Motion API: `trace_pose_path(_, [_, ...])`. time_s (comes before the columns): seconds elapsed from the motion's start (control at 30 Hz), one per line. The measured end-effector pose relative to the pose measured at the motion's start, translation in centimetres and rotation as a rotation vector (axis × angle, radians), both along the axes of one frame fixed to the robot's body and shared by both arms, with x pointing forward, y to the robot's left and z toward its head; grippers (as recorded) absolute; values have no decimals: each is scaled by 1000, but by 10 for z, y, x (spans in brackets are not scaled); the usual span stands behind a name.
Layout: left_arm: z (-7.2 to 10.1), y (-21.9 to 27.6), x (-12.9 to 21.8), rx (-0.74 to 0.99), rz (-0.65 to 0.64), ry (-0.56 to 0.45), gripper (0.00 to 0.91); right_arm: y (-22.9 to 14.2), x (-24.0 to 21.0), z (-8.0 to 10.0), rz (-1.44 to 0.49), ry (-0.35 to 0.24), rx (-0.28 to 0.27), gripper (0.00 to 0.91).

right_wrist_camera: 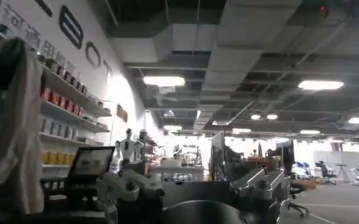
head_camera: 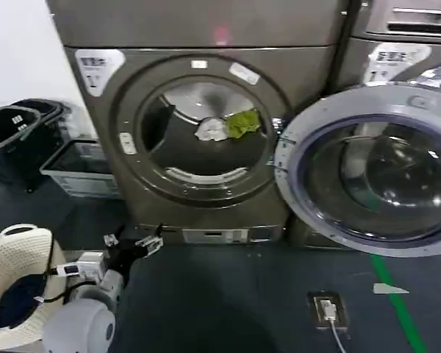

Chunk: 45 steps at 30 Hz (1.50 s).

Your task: Grasp the clothes from the dryer.

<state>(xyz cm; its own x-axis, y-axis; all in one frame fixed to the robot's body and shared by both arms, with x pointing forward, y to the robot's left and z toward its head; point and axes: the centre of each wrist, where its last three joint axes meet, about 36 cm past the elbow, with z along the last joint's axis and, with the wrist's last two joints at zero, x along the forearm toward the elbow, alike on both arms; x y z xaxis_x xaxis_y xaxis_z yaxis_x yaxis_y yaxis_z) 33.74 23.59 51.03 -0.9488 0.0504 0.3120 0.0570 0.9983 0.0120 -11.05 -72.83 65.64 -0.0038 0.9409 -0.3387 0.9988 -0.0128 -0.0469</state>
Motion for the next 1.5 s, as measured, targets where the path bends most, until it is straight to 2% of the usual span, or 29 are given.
trace_pose_path(0.3, [-1, -1, 0, 1, -3, 2, 907, 1, -3, -3, -6, 0, 2, 907])
trace_pose_path(0.57, [0, -1, 0, 3, -4, 1, 907, 1, -5, -5, -11, -34, -5, 907])
trace_pose_path(0.83, [-2, -2, 1, 3, -7, 6, 907, 3, -10, 1, -38, -76, -24, 907])
trace_pose_path(1.5, [-5, -4, 5, 3, -11, 12, 907, 5, -14, 1, -75, -107, -25, 907])
